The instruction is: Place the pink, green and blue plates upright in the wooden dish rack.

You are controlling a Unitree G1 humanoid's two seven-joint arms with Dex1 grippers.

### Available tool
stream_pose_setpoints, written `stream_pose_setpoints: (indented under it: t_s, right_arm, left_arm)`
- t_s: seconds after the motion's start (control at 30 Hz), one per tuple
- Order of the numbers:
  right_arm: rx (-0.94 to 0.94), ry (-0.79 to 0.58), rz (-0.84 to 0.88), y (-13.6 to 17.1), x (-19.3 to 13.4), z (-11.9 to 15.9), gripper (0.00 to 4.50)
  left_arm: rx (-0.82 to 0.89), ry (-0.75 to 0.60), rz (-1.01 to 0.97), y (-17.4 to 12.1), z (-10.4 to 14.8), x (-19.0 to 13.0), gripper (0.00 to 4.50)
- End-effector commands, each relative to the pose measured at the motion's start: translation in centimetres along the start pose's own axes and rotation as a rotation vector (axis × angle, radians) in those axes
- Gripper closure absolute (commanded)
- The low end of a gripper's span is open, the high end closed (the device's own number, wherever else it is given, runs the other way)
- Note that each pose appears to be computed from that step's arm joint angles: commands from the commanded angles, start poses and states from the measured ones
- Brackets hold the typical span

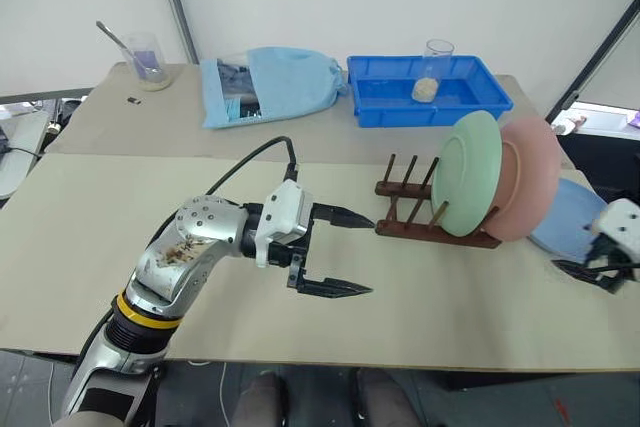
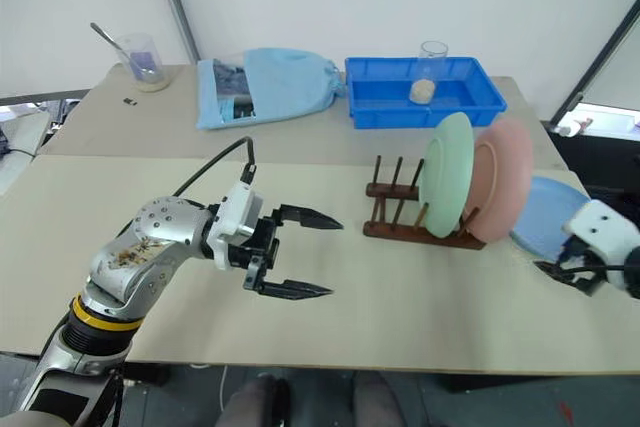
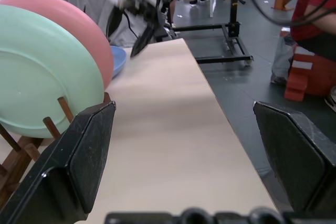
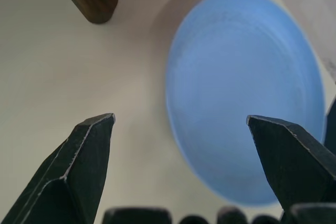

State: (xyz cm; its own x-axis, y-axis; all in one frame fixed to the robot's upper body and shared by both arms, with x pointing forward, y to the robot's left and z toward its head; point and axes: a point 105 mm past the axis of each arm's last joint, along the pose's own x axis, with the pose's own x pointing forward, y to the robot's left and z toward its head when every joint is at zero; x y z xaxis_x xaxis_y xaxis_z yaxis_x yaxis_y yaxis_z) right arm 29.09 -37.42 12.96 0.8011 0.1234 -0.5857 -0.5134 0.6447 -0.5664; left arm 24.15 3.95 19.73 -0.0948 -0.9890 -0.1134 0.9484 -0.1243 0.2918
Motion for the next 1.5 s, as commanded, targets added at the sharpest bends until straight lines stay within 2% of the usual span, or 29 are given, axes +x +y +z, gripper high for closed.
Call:
stream_pose_setpoints:
  t_s: [0.03,0.17,0.2,0.33,0.43,0.63,0.73,0.8,0.87,1.0,1.07,1.13,1.17,1.27,1.3,1.4,1.5]
  right_arm:
    - [-0.049,0.012,-0.067,-1.1,1.1,0.0,0.02]
    - [-0.015,0.056,-0.069,-0.7,2.6,-1.0,0.02]
    - [0.0,0.066,-0.078,-0.8,2.9,-1.3,0.27]
    - [0.042,0.095,-0.085,-0.6,3.6,-1.8,1.43]
    - [0.066,0.11,-0.091,-0.5,3.9,-1.9,2.58]
    - [0.084,0.137,-0.106,-0.2,4.0,-2.3,4.49]
    - [0.143,0.127,-0.146,-0.9,3.4,-2.1,4.49]
    - [0.147,0.109,-0.212,-2.3,2.2,-1.4,4.49]
    - [0.1,0.072,-0.323,-4.8,0.4,0.1,4.49]
    - [-0.054,-0.094,-0.574,-10.2,-4.7,6.6,4.49]
    - [-0.124,-0.257,-0.642,-11.4,-7.0,11.5,4.49]
    - [-0.164,-0.474,-0.63,-10.8,-8.5,16.6,4.49]
    - [-0.17,-0.539,-0.613,-10.4,-8.8,18.1,4.49]
    - [0.063,-0.997,-0.376,-6.5,-10.5,25.6,4.49]
    - [0.124,-1.074,-0.309,-5.6,-11.0,26.8,4.49]
    - [0.399,-1.223,-0.014,-2.2,-11.1,28.6,4.49]
    - [0.616,-1.245,0.208,0.6,-10.9,28.5,4.49]
  left_arm:
    - [0.053,-0.015,0.006,-0.2,1.0,0.1,0.0]
    - [0.055,-0.011,0.02,-0.2,1.1,0.0,0.0]
    - [0.055,-0.01,0.023,-0.2,1.1,0.0,0.0]
    - [0.055,-0.011,0.029,-0.3,1.2,0.0,0.0]
    - [0.056,-0.012,0.034,-0.2,1.2,0.0,0.0]
    - [0.056,-0.012,0.038,0.0,1.1,-0.1,0.0]
    - [0.042,-0.012,0.052,0.2,1.1,-0.3,0.0]
    - [0.018,-0.009,0.088,0.6,1.1,-0.9,0.0]
    - [-0.005,-0.006,0.145,1.2,1.0,-1.7,0.0]
    - [-0.027,0.028,0.247,1.9,0.7,-3.6,0.0]
    - [-0.029,0.047,0.28,2.1,0.5,-4.3,0.0]
    - [-0.028,0.063,0.301,2.3,0.3,-4.8,0.0]
    - [-0.026,0.067,0.305,2.3,0.2,-4.9,0.0]
    - [-0.017,0.081,0.314,2.6,0.0,-5.2,0.0]
    - [-0.016,0.084,0.314,2.6,0.0,-5.2,0.0]
    - [-0.011,0.087,0.315,2.7,-0.1,-5.3,0.0]
    - [-0.01,0.09,0.318,2.6,-0.2,-5.5,0.0]
